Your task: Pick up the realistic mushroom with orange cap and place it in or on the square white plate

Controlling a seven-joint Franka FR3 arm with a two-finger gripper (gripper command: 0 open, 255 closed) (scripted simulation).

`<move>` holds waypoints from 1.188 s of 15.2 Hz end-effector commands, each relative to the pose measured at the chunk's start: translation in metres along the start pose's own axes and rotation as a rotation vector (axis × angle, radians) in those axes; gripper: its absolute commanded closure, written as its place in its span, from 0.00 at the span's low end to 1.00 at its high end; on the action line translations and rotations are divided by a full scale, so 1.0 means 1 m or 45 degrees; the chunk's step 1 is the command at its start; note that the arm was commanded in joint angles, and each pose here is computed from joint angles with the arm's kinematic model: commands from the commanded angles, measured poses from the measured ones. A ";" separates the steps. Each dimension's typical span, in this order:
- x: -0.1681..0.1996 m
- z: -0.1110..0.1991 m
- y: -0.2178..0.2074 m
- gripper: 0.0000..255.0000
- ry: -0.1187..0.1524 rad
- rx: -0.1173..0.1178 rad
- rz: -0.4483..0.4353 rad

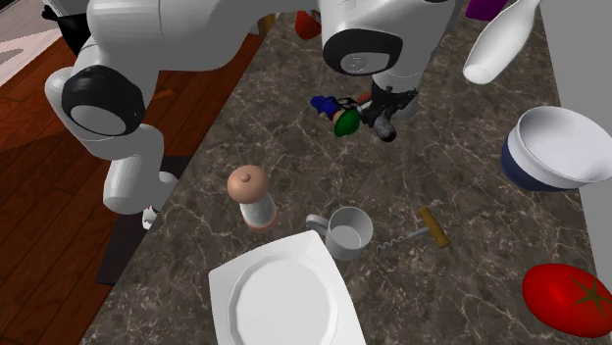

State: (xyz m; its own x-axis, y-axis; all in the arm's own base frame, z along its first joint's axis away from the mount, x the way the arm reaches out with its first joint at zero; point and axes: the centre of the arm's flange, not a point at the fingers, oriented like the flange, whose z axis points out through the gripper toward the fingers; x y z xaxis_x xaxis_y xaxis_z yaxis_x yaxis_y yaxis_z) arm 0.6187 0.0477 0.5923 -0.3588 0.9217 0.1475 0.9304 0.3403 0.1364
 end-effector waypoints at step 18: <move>-0.032 -0.080 -0.040 1.00 0.000 0.001 0.000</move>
State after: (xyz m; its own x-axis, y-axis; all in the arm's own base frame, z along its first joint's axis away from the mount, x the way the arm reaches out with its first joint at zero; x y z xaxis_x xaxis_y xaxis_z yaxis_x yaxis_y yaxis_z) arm 0.5913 0.0006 0.6612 -0.3578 0.9222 0.1471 0.9307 0.3394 0.1361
